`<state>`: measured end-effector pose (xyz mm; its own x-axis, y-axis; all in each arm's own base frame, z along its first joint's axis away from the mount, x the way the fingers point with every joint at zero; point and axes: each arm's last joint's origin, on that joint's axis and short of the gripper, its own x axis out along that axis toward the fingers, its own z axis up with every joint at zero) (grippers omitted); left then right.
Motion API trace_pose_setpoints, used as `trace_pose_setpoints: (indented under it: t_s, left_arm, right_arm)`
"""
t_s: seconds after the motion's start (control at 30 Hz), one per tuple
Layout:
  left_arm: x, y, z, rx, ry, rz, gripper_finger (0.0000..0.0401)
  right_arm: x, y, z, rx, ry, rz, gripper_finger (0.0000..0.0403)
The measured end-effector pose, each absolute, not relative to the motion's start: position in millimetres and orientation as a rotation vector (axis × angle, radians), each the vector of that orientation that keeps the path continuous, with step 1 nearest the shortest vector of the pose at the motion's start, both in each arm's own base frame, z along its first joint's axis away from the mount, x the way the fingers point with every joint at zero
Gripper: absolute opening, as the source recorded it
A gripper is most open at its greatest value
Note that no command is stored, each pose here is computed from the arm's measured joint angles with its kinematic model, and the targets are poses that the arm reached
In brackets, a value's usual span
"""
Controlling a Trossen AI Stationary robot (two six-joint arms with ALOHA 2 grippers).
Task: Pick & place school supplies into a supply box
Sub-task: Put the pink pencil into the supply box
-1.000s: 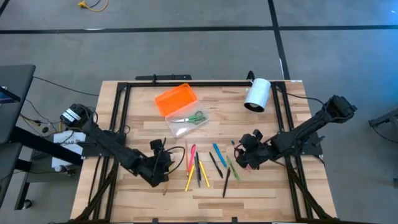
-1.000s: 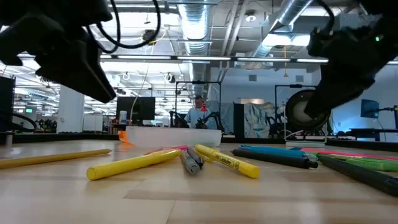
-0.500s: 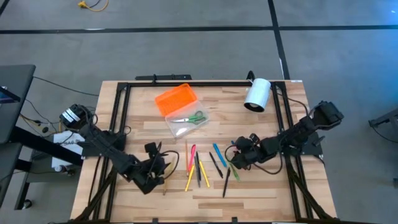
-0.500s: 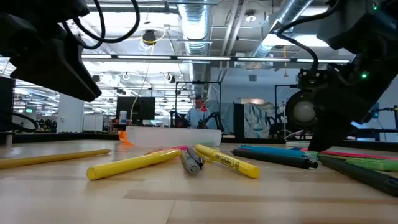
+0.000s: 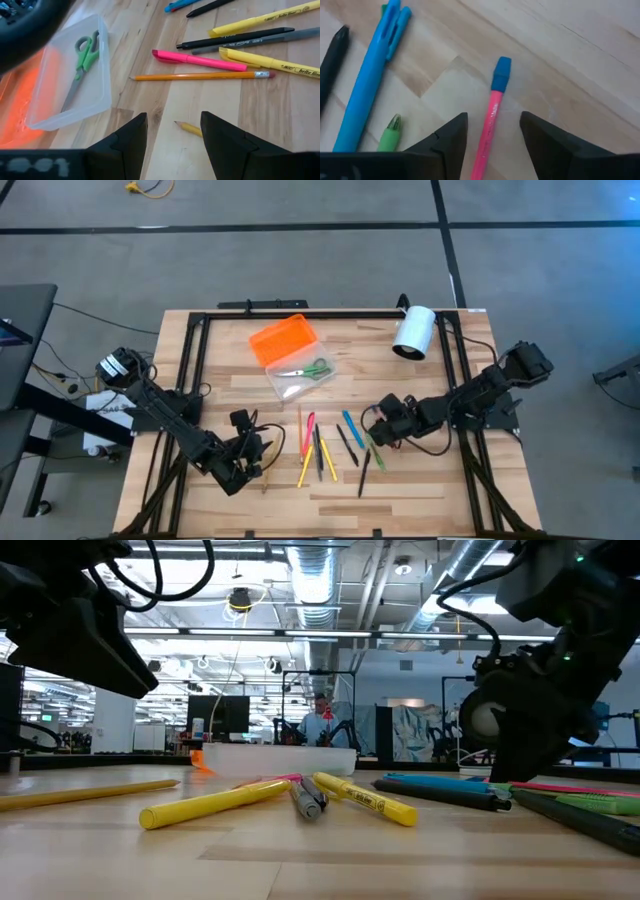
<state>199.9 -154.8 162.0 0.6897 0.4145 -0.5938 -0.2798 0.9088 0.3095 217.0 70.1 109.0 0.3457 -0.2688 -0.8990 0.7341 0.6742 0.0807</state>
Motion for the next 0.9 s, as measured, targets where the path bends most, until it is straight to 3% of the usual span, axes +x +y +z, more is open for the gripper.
trace_pose_setpoints:
  t_s: [0.43, 0.9]
  left_arm:
    - [199.9, -154.8, 162.0, 0.201, 0.710, 0.392, 0.0177]
    - [200.0, -154.6, 162.1, 0.202, 0.710, 0.393, 0.0177]
  right_arm:
    - [216.3, 67.2, 108.1, 0.510, 1.065, -0.669, 0.0102]
    - [217.4, 67.6, 107.8, 0.264, 1.141, -0.480, 0.0093]
